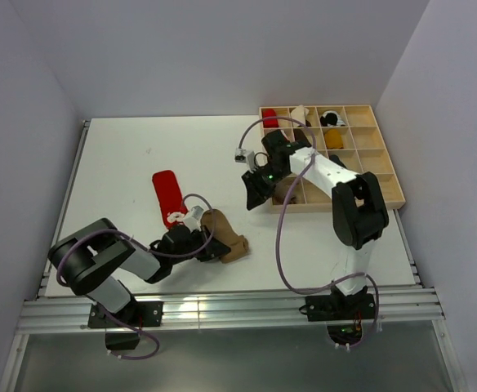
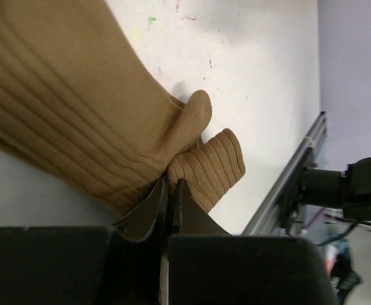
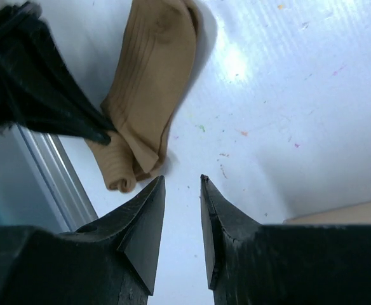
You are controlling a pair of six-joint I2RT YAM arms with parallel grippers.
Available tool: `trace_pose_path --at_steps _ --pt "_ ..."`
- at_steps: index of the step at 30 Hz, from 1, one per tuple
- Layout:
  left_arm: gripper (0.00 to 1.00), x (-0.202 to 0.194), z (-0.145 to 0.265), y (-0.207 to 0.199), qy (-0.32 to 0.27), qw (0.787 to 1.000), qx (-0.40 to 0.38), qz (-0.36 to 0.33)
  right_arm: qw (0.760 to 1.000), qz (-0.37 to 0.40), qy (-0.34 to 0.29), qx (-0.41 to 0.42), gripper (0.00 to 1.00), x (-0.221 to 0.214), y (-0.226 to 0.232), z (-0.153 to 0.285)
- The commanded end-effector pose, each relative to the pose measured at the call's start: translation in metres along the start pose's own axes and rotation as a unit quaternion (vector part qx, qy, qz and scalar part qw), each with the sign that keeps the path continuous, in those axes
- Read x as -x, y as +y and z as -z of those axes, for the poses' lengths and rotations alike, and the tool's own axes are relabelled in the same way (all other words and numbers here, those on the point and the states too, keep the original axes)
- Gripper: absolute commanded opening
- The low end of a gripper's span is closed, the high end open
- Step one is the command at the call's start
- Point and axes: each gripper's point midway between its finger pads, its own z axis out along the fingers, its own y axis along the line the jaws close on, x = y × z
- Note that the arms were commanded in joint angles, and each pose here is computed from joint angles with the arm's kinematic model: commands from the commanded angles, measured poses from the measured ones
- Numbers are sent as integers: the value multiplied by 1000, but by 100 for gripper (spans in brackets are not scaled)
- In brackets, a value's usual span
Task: Roll the socks
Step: Roll the sock at the center of the board.
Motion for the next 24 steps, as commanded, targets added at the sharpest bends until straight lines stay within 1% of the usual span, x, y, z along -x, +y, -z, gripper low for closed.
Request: trace_pose_path --at_steps 1,3,4,6,8,10,11,13,14,20,21,24 --pt "0 -44 23 50 91 991 73 70 996 82 -31 -25 37 8 5 13" --pt "0 -38 23 50 94 988 70 98 993 108 -37 -33 37 1 9 18" --pt "0 -43 25 50 112 985 68 111 991 120 -40 -33 37 0 10 19" --pt "0 -36 23 47 115 982 62 139 987 152 -42 -26 38 -7 19 24" --pt "0 -36 23 44 129 975 52 174 984 174 -44 -11 38 -16 31 26" --pt "0 -38 23 43 138 970 46 194 977 209 -44 -2 40 -21 40 26" --pt "0 -38 24 42 144 966 45 209 971 233 -44 3 41 -26 45 26" --pt "0 -39 25 44 147 962 47 224 966 255 -41 11 45 -32 54 24" --pt "0 -40 25 46 153 958 53 236 960 277 -35 17 49 -39 61 21" --pt "0 -47 27 45 179 943 56 275 931 365 -20 -9 56 -56 82 0" --pt "0 -49 28 45 184 941 58 279 919 393 -18 -21 58 -54 88 -9" --pt "0 -51 30 44 188 936 58 293 903 428 -10 -25 63 -63 99 -21"
